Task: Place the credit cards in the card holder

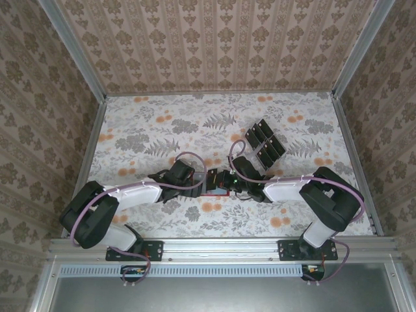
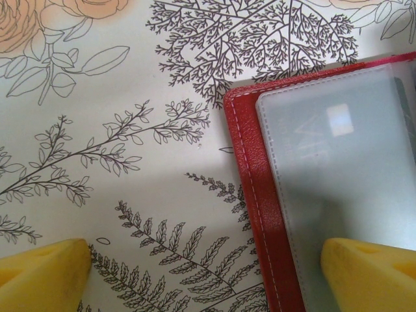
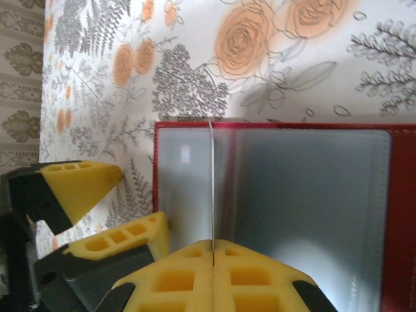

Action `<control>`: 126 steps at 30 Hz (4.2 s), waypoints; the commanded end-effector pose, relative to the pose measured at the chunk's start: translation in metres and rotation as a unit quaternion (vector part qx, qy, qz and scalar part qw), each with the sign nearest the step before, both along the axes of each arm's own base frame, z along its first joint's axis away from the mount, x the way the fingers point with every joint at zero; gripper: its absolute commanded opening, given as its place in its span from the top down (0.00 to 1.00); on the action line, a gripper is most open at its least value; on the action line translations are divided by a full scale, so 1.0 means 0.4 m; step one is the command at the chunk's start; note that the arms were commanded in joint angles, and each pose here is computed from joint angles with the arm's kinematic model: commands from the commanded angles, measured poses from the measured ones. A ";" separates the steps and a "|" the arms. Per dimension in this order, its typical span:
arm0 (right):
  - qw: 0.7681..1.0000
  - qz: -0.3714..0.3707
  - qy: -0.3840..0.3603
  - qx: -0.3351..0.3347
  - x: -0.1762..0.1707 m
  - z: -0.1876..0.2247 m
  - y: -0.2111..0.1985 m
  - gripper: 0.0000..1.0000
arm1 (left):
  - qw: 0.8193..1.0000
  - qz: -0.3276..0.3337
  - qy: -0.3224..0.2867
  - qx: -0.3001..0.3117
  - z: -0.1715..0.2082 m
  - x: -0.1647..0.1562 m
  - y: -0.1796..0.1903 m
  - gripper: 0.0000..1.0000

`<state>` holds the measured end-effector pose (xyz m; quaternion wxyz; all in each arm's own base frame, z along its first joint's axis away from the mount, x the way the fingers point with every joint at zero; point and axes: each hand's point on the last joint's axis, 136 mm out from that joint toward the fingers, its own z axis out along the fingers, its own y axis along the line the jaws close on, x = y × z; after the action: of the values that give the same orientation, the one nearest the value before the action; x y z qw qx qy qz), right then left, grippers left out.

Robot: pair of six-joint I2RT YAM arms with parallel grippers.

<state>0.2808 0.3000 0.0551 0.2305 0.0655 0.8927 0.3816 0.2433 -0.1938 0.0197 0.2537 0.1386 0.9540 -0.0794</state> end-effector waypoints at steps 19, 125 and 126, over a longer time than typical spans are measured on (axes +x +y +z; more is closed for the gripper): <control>1.000 -0.001 0.009 -0.007 -0.020 -0.052 -0.019 1.00 | 0.998 0.000 0.049 0.044 -0.065 -0.061 0.051 0.00; 0.998 0.016 0.065 0.006 -0.055 -0.144 0.002 1.00 | 0.996 0.043 0.044 0.063 -0.075 -0.067 0.090 0.00; 0.998 0.017 0.065 0.007 -0.054 -0.145 0.004 1.00 | 0.996 0.043 0.044 0.062 -0.075 -0.067 0.089 0.00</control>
<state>0.2735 0.3084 0.0271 0.2056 0.0697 0.8801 0.4222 0.2442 -0.1902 0.0193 0.2667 0.1111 0.9545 -0.0735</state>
